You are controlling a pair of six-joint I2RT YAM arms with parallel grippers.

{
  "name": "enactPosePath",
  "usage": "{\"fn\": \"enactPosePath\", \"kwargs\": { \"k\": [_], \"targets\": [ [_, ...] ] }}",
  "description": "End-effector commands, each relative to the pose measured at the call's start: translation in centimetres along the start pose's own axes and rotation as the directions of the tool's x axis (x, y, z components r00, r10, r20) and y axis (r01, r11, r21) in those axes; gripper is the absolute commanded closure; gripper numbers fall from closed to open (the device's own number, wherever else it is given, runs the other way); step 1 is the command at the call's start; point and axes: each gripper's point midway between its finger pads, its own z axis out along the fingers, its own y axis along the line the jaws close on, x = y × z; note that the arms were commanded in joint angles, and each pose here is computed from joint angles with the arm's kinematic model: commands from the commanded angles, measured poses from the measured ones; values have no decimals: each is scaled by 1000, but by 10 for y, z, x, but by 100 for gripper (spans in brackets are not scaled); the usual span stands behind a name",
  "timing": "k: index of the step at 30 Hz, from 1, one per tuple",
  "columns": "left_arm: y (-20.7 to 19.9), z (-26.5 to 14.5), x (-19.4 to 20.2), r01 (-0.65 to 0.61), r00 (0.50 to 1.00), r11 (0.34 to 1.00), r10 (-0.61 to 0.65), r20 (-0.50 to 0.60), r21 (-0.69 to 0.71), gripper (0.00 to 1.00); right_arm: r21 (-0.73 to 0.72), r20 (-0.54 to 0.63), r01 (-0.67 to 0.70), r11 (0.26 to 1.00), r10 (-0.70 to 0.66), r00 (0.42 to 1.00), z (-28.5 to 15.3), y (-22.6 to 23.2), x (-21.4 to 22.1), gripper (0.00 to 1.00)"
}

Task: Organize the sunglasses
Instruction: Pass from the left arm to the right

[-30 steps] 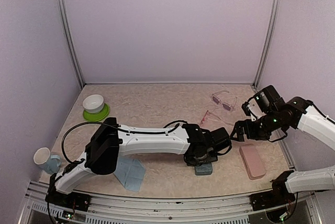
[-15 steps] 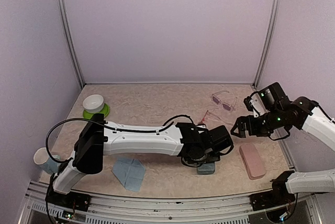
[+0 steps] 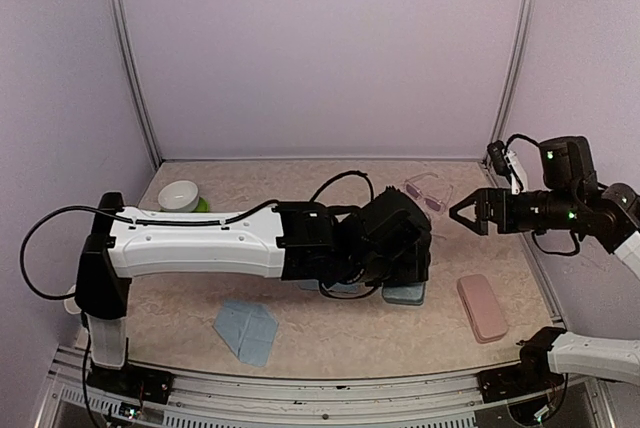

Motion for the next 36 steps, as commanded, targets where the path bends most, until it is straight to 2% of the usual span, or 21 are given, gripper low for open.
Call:
{"fn": "enactPosePath", "kwargs": {
  "k": [1, 10, 14, 19, 30, 36],
  "targets": [
    [-41, -50, -41, -33, 995, 976, 12, 96, 215, 59, -229, 86, 50, 972, -31, 996, -26, 47, -23, 0],
    [-44, -101, -71, -44, 990, 929, -9, 141, 366, 59, -523, 132, 70, 850, -1, 991, -50, 102, -39, 0],
    [-34, -116, -82, -36, 987, 928, -26, 159, 372, 59, -543, 109, 30, 839, 35, 993, -46, 105, -43, 0],
    [-30, -129, -93, -39, 984, 894, -43, 172, 446, 59, -542, 92, 11, 840, 47, 995, -43, 106, -47, 0],
    [-32, -144, -112, -45, 984, 824, -62, 169, 564, 61, -685, 48, 0, 729, 45, 998, -32, 123, -39, 0],
    [-43, -153, -107, -88, 987, 780, -14, 158, 620, 61, -737, 44, -10, 676, 63, 997, -33, 130, -39, 0]
  ]
}}
